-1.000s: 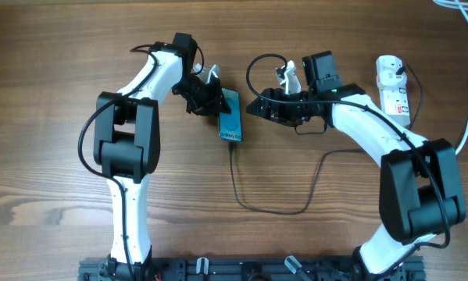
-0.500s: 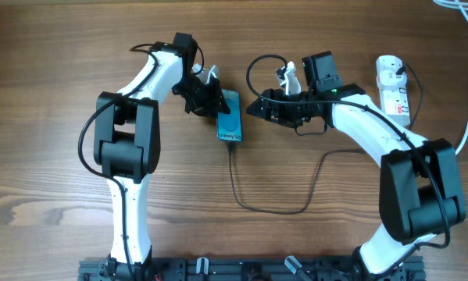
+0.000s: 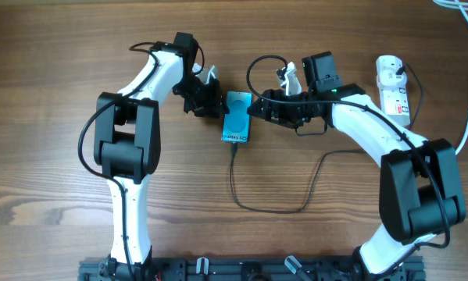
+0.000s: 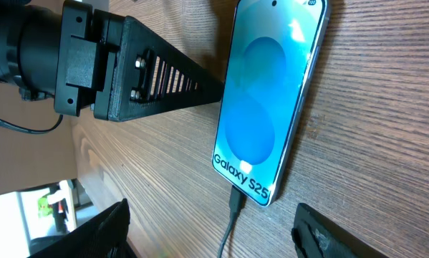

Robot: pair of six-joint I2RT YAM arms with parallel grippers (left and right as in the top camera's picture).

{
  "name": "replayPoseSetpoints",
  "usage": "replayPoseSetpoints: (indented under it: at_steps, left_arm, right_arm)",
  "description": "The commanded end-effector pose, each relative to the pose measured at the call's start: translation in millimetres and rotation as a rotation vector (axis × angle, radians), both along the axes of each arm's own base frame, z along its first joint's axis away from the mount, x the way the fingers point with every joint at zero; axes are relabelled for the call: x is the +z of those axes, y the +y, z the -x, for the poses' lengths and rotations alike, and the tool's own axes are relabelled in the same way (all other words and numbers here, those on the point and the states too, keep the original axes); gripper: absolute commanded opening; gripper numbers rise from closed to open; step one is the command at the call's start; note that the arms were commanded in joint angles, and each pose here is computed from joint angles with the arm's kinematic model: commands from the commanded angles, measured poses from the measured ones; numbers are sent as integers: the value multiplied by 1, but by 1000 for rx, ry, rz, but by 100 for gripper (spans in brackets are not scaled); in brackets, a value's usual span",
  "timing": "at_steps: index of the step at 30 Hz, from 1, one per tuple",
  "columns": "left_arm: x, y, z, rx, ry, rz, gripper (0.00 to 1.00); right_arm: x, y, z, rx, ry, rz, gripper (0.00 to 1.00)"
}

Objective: Plug charger to phone and switch on socket
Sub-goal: 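Lift both grippers up and away from the plugged-in phone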

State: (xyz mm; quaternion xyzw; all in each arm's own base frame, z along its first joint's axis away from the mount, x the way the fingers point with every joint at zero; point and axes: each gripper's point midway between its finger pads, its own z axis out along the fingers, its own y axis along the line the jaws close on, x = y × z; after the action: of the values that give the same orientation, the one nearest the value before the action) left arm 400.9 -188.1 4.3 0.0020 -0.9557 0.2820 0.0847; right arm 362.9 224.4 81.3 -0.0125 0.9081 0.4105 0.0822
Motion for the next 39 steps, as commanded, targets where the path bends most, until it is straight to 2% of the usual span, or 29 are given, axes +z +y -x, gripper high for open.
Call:
replayPoseSetpoints:
  at_steps: [1, 3, 5, 8, 10, 13, 15, 17, 19, 20, 21, 22, 24, 27, 30, 34, 39]
  left_arm:
    - [-22, 24, 0, -8, -12, -160, 35]
    - [-24, 27, -1, -10, -21, -183, 34]
    - [-21, 30, -7, 0, -36, -182, 14]
    - [9, 47, -25, 48, -80, -174, 15]
    - [59, 68, -43, 109, -156, -163, 16]
    - [137, 97, -55, 185, -287, -149, 18]
    - [187, 111, -51, 225, -382, -141, 24]
    - [243, 122, -38, 258, -511, -130, 36]
    - [277, 122, -25, 264, -590, -121, 37]
    - [291, 121, -19, 265, -623, -117, 51]
    - [303, 121, -11, 266, -650, -113, 94]
    - [313, 120, -4, 267, -671, -110, 100]
    - [322, 120, 1, 268, -695, -107, 100]
    - [324, 120, 2, 269, -699, -107, 100]
    - [324, 120, 2, 269, -700, -107, 100]
    - [324, 120, 2, 269, -699, -106, 100]
    - [324, 120, 2, 269, -699, -106, 100]
  right_arm:
    - [-1, -1, -5, 4, -24, 17, 74]
    - [-1, -2, -6, 4, -25, 19, 74]
    - [-1, -3, -8, -4, -34, 33, 69]
    - [15, -8, -13, -1, -103, 43, 66]
    - [46, -21, -17, -23, -177, 49, 67]
    - [89, -49, -14, -73, -283, 104, 71]
    - [114, -75, -8, -147, -331, 164, 73]
    - [148, -108, 7, -248, -399, 243, 77]
    - [171, -128, 23, -312, -457, 302, 79]
    - [181, -137, 33, -338, -486, 337, 83]
    - [193, -145, 46, -355, -527, 371, 86]
    - [203, -152, 57, -381, -553, 394, 88]
    - [219, -167, 79, -438, -602, 442, 94]
    - [235, -188, 108, -526, -649, 503, 95]
    - [243, -200, 122, -592, -663, 521, 93]
    - [249, -234, 121, -673, -621, 605, 93]
    - [279, -286, 97, -701, -566, 616, 89]
